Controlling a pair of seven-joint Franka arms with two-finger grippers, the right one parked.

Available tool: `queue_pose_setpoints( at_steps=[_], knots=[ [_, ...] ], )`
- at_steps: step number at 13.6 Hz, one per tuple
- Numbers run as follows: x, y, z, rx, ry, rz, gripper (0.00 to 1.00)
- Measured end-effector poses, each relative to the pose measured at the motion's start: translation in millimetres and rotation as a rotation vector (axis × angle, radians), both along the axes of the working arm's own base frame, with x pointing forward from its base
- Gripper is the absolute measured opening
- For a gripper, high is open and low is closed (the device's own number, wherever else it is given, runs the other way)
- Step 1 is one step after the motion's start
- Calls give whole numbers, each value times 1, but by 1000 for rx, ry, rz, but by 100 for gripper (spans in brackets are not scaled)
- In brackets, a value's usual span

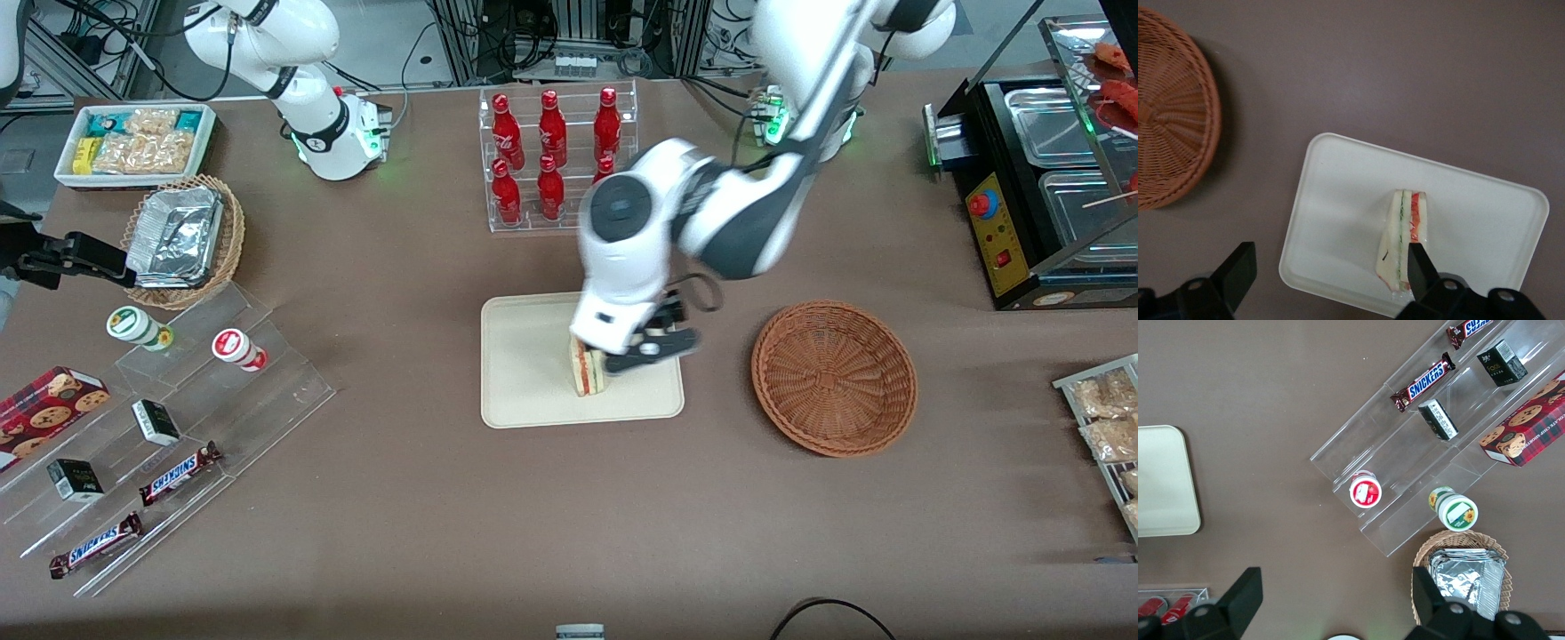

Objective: Place sandwich from basket to tray

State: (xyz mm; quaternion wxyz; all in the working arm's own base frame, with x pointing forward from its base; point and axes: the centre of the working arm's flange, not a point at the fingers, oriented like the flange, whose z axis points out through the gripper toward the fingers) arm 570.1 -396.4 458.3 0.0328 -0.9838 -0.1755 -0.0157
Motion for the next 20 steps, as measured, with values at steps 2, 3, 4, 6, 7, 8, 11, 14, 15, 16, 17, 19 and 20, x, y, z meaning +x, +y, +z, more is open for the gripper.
queue_pose_setpoints(
  at_steps=[2, 3, 4, 6, 7, 8, 11, 14, 15, 16, 17, 19, 20],
  knots=[
    [6, 58, 47, 11, 35, 36, 100],
    [6, 82, 67, 16, 43, 46, 100],
    [6, 106, 84, 17, 46, 43, 100],
    [2, 155, 111, 16, 43, 13, 100],
    [-2, 181, 122, 15, 41, -12, 100],
    [-6, 206, 131, 13, 39, -47, 100],
    [-19, 279, 148, -14, 61, -165, 100],
    [-27, 337, 158, -49, 86, -262, 100],
    [-30, 354, 161, -73, 89, -301, 100],
    [-33, 374, 165, -86, 90, -341, 100],
    [-35, 392, 167, -93, 90, -364, 100],
    [-38, 411, 168, -97, 88, -379, 100],
    [-38, 409, 168, -97, 88, -384, 100]
  ],
)
